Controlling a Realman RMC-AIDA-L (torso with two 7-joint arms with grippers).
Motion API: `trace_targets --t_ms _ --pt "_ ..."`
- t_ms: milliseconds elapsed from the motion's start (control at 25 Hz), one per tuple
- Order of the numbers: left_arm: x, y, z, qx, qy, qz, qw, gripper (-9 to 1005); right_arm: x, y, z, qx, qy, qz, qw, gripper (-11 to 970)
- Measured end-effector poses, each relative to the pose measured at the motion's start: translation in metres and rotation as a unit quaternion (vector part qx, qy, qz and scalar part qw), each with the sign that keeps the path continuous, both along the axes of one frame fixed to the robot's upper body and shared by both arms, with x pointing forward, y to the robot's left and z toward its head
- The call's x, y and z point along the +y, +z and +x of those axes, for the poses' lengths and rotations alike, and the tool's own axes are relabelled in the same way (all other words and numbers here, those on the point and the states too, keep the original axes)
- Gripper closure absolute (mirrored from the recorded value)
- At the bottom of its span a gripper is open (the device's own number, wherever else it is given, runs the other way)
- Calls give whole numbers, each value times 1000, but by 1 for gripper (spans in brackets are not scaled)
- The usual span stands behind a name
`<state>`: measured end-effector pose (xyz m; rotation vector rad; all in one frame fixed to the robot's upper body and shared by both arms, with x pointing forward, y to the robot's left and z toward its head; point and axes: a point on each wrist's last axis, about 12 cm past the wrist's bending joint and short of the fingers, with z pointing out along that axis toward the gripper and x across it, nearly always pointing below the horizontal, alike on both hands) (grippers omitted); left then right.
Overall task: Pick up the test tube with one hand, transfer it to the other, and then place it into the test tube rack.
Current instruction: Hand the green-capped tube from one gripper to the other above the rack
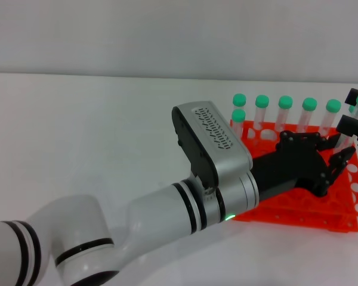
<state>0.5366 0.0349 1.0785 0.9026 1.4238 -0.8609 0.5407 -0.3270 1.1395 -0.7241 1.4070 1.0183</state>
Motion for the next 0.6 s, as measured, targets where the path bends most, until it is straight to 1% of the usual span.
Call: trace_targets --t_ms 200,400,600 --pt "3 -3 -3 2 -1 0 1000 803 1 -2 -2 -2 -7 10 1000 111" --pt "4 -4 -5 5 0 -2 1000 804 -2 -5 -6 -7 -14 8 1000 282" --pt "3 -4 -5 5 -1 -3 1000 804 -2 -5 -7 -11 -13 3 1000 515"
